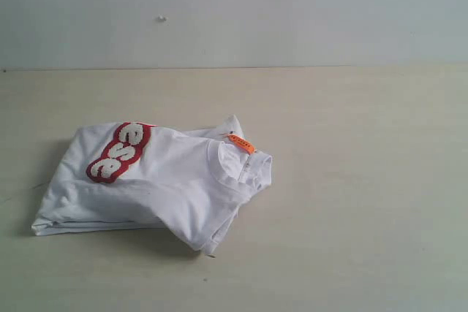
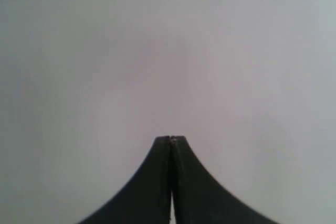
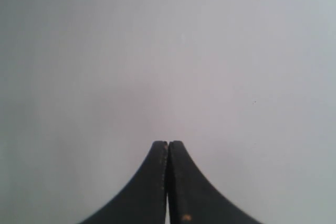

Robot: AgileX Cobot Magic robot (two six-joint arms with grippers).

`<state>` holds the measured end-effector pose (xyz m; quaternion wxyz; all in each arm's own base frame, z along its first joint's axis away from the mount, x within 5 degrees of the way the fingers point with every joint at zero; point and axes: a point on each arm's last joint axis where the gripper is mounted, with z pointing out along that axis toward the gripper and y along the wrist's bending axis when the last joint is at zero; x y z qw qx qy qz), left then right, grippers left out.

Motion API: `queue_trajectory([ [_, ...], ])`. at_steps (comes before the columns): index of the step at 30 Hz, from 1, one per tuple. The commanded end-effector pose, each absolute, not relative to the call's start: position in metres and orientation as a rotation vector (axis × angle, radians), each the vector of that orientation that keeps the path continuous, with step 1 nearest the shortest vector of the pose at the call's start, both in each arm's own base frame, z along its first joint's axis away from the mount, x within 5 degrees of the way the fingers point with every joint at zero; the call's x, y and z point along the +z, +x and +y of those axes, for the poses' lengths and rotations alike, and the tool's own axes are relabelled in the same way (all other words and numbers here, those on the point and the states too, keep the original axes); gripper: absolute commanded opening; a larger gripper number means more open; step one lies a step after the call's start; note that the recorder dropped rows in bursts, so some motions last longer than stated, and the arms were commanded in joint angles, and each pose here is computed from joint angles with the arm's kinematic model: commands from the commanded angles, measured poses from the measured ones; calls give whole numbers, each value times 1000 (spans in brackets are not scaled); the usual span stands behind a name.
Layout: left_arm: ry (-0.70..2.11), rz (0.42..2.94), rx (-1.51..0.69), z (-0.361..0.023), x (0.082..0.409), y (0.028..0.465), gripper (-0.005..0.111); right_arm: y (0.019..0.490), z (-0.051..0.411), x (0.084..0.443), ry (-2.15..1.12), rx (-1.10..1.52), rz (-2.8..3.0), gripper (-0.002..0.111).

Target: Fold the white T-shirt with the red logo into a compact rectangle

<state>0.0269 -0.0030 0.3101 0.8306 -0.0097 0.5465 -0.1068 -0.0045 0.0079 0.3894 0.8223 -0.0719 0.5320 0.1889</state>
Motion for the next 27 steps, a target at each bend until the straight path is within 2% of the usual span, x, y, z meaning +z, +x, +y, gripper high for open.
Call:
queue_trajectory([
  [1, -45, 1208, -190, -2, 292, 35, 0, -4, 8, 388, -153, 399, 1132, 0],
  [13, 16, 1429, -95, -4, 219, 55, 0, -4, 8, 388, -153, 399, 1132, 0],
  [27, 37, 1797, -63, -3, 185, 54, 0, -4, 8, 388, -151, 401, 1131, 0],
])
